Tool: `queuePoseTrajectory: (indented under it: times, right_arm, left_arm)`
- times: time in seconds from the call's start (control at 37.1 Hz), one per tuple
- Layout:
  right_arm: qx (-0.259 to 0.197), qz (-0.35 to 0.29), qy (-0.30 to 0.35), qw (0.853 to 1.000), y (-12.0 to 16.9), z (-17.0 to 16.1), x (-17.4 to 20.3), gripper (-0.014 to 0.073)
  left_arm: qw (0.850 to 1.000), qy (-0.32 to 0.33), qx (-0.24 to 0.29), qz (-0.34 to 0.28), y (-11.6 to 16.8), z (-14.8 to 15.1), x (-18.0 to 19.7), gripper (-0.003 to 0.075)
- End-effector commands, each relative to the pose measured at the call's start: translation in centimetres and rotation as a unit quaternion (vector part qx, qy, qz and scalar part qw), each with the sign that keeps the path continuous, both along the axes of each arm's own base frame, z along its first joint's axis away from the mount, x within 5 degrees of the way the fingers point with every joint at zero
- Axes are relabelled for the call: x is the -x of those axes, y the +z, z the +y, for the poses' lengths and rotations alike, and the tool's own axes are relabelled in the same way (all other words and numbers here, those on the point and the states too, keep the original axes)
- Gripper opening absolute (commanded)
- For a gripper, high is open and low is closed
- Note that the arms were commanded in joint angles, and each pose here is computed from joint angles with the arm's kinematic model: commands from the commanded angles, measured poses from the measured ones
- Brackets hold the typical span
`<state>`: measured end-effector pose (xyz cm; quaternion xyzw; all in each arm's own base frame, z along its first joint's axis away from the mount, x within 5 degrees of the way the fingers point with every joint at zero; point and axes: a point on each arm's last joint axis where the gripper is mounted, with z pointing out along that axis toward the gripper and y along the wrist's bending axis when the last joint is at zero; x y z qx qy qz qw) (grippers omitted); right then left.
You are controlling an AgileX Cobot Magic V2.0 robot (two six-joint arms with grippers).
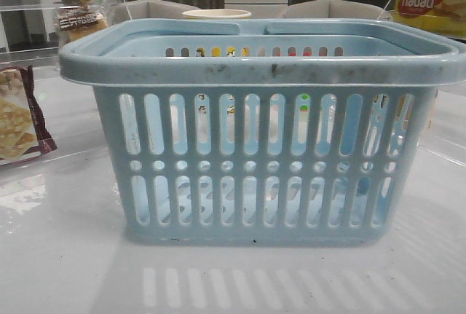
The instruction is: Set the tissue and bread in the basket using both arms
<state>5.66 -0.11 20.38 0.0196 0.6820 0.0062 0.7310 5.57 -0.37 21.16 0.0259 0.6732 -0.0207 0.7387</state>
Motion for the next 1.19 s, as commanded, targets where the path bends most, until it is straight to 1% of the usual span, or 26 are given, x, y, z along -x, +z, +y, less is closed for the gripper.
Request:
queuePoseTrajectory:
  times: [0.0, 0.16, 0.24, 0.38, 0.49, 0.54, 0.62, 0.67, 0.7, 0.84, 0.92, 1.0, 1.16]
  right_arm:
    - [0.005, -0.07, 0.001, 0.998, 1.2, 0.1, 0.3, 0.0029]
    - [0.005, -0.088, 0.001, 0.996, 3.4, 0.1, 0.8, 0.0029]
    - [0.005, -0.096, -0.001, 0.995, 5.4, 0.0, 1.4, 0.0029]
    - [0.004, -0.094, -0.006, 0.996, 9.1, 0.0, 2.5, 0.0029]
    - [0.003, -0.08, -0.009, 0.997, 11.8, -0.1, 2.8, 0.0029]
    - [0.002, -0.069, -0.011, 0.998, 13.8, -0.1, 2.9, 0.0029]
    - [0.0, -0.021, -0.015, 1.0, 16.0, -0.2, 2.3, 0.0029]
    - [-0.002, 0.013, -0.018, 1.0, 16.9, -0.3, 1.8, 0.0029]
    - [-0.003, 0.036, -0.019, 0.999, 17.1, -0.3, 1.3, 0.0029]
    - [-0.005, 0.122, -0.023, 0.992, 16.4, -0.4, -0.4, 0.0029]
    - [-0.006, 0.172, -0.024, 0.985, 15.6, -0.5, -1.6, 0.0029]
    - [-0.007, 0.217, -0.026, 0.976, 14.6, -0.5, -2.5, 0.0029]
    - [-0.007, 0.285, -0.027, 0.958, 12.5, -0.6, -4.3, 0.0029]
  left_arm:
    - [0.997, -0.001, 0.01, -0.077, 1.6, 0.1, 0.4, 0.0091]
    - [0.994, -0.001, 0.013, -0.112, 4.1, 0.1, 1.0, 0.0091]
    - [0.992, -0.002, 0.014, -0.128, 6.2, 0.1, 1.7, 0.0091]
    - [0.992, -0.006, 0.013, -0.122, 9.8, 0.1, 2.7, 0.0091]
    - [0.994, -0.008, 0.011, -0.104, 12.6, 0.1, 3.0, 0.0091]
    - [0.996, -0.009, 0.009, -0.087, 14.2, 0.1, 2.8, 0.0091]
    - [1.0, -0.013, 0.004, -0.028, 16.3, -0.1, 2.0, 0.0091]
    - [1.0, -0.014, 0.0, 0.015, 16.9, -0.1, 1.3, 0.0091]
    - [0.999, -0.015, -0.002, 0.04, 17.0, -0.2, 0.9, 0.0091]
    - [0.993, -0.017, -0.007, 0.114, 16.3, -0.4, -0.8, 0.0091]
    - [0.986, -0.019, -0.011, 0.164, 15.4, -0.4, -1.7, 0.0091]
    - [0.976, -0.02, -0.015, 0.217, 14.4, -0.5, -2.4, 0.0091]
    - [0.966, -0.02, -0.017, 0.256, 13.6, -0.6, -3.8, 0.0091]
